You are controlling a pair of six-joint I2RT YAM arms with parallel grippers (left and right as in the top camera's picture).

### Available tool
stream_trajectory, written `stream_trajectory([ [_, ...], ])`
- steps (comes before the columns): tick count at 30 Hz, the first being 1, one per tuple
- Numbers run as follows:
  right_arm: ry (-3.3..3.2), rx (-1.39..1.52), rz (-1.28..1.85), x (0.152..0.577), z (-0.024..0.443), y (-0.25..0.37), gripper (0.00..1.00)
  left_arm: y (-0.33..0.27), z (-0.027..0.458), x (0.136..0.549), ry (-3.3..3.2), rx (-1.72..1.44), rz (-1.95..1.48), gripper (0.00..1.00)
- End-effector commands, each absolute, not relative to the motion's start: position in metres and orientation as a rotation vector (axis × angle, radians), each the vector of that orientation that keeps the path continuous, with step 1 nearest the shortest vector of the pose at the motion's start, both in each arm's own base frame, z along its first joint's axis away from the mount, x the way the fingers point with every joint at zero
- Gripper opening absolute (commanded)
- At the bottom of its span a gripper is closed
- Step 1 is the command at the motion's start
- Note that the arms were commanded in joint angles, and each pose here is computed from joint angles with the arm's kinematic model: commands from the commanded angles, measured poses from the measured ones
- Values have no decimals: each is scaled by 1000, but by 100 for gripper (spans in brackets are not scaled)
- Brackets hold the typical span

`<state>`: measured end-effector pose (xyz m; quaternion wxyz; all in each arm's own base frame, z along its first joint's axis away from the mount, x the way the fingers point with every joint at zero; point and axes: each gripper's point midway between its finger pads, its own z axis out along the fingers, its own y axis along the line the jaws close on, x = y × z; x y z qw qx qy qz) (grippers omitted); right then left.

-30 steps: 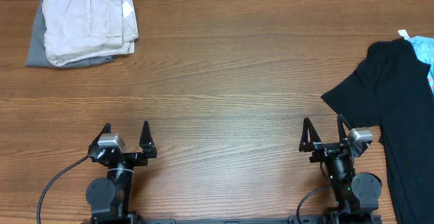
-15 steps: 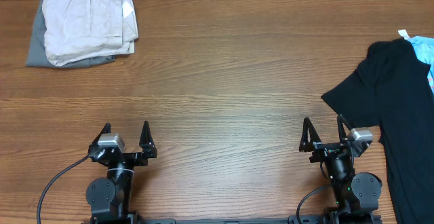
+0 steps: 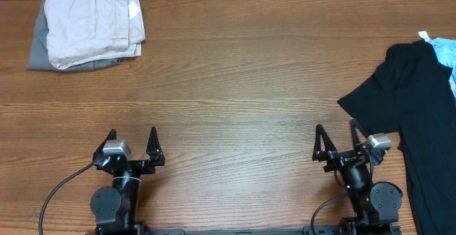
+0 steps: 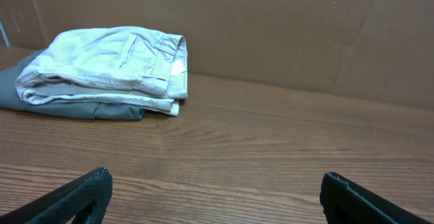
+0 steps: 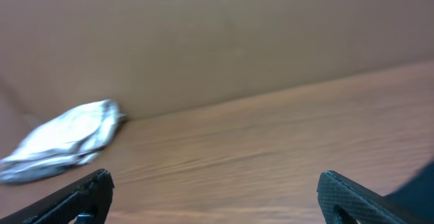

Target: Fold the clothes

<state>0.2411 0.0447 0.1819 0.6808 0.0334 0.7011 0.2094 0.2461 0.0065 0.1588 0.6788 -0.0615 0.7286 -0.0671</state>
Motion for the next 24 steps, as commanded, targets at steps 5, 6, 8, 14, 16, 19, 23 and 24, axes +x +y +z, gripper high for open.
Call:
stream_trajectory([
  [5,1576,205,954,227,191,80,100,10,158,246,1633,-136,-120,100],
  [6,1539,217,967,227,199,79,100,10,158,246,1633,-136,-121,100],
  [8,1447,175,970,224,222,78,100,10,158,246,1633,-136,-120,100],
  [14,1237,134,832,216,276,60,100,10,158,246,1633,-136,-121,100],
  [16,1214,99,758,214,293,57,100,10,158,246,1633,-136,-120,100],
  [19,1235,104,647,220,314,48,100,10,158,246,1633,-136,-120,100],
  [23,1386,101,414,244,323,32,100,10,158,246,1633,-136,-120,100],
  [24,1444,121,348,254,322,25,100,10,158,246,1633,-136,-120,100],
])
